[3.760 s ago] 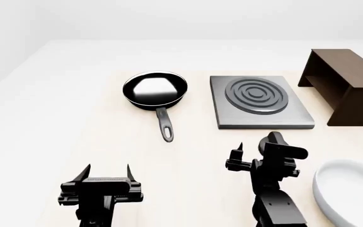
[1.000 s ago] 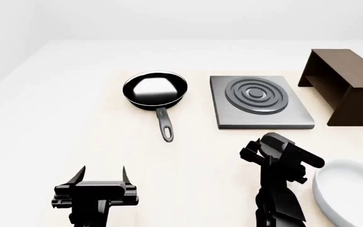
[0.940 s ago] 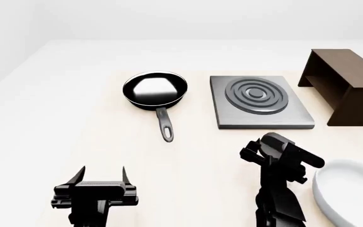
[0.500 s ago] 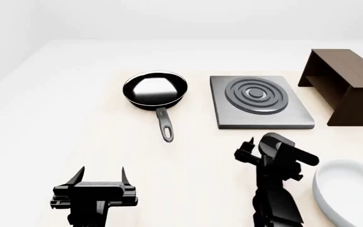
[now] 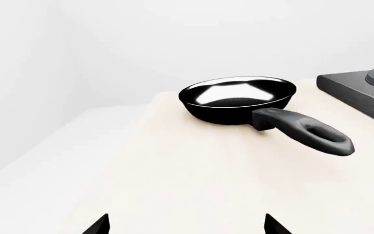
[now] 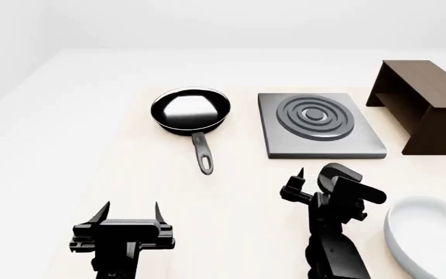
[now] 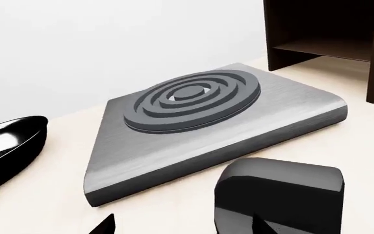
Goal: Turn on the stove.
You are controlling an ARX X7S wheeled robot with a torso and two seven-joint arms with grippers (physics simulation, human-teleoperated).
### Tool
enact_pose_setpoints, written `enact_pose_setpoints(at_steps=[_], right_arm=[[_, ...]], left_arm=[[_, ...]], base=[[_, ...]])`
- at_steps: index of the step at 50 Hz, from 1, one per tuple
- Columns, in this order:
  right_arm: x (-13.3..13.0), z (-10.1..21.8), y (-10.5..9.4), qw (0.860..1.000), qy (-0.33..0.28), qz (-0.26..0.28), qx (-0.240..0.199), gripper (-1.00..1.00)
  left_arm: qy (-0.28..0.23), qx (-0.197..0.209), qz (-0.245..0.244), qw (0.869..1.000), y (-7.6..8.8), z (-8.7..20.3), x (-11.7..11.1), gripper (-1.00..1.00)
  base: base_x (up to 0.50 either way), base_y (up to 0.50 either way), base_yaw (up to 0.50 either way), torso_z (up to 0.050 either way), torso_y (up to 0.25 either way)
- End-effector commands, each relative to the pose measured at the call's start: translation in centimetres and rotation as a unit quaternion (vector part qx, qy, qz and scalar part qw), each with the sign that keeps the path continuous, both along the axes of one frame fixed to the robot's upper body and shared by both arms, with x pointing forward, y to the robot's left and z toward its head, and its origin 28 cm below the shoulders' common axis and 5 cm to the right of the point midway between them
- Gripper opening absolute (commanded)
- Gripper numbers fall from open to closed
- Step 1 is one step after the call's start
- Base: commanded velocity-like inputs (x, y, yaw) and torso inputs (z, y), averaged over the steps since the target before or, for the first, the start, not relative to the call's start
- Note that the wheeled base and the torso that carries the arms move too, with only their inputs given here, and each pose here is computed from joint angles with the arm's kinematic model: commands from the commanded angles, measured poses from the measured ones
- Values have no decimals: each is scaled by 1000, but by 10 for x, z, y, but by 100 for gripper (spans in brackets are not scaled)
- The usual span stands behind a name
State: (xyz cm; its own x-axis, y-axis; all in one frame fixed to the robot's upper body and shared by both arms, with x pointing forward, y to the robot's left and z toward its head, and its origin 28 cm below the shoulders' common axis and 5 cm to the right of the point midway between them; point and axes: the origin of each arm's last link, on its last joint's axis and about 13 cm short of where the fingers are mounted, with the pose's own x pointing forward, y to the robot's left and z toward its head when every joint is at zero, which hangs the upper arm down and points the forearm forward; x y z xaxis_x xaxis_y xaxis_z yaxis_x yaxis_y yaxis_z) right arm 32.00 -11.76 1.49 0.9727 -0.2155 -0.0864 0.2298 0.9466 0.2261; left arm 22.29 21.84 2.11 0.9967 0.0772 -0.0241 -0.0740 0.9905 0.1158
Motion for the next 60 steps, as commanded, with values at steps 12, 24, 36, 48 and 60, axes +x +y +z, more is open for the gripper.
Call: enact_pose_setpoints(at_steps=[12,24,36,48,60], right_arm=[[-32,19,14,998,-41,48,-17,100],[-142,45,25,975,-159,130,-82,100],[-229,54,18,937,-296,159,-100,100],[-240,45,17,916,-332,176,-137,100],[-234,44,18,919,-324,180,-139,100]], left_arm=[[-10,-13,-17,1000,-5,1,3,100],[-10,-13,-18,1000,-7,-1,3,100],[-11,-14,-18,1000,-7,-1,0,100],[-11,-16,-18,1000,-6,-1,-3,100],[-11,-17,-18,1000,-7,-4,-8,100]], base=[[0,0,0,0,0],[0,0,0,0,0],[0,0,0,0,0],[0,0,0,0,0],[0,0,0,0,0]])
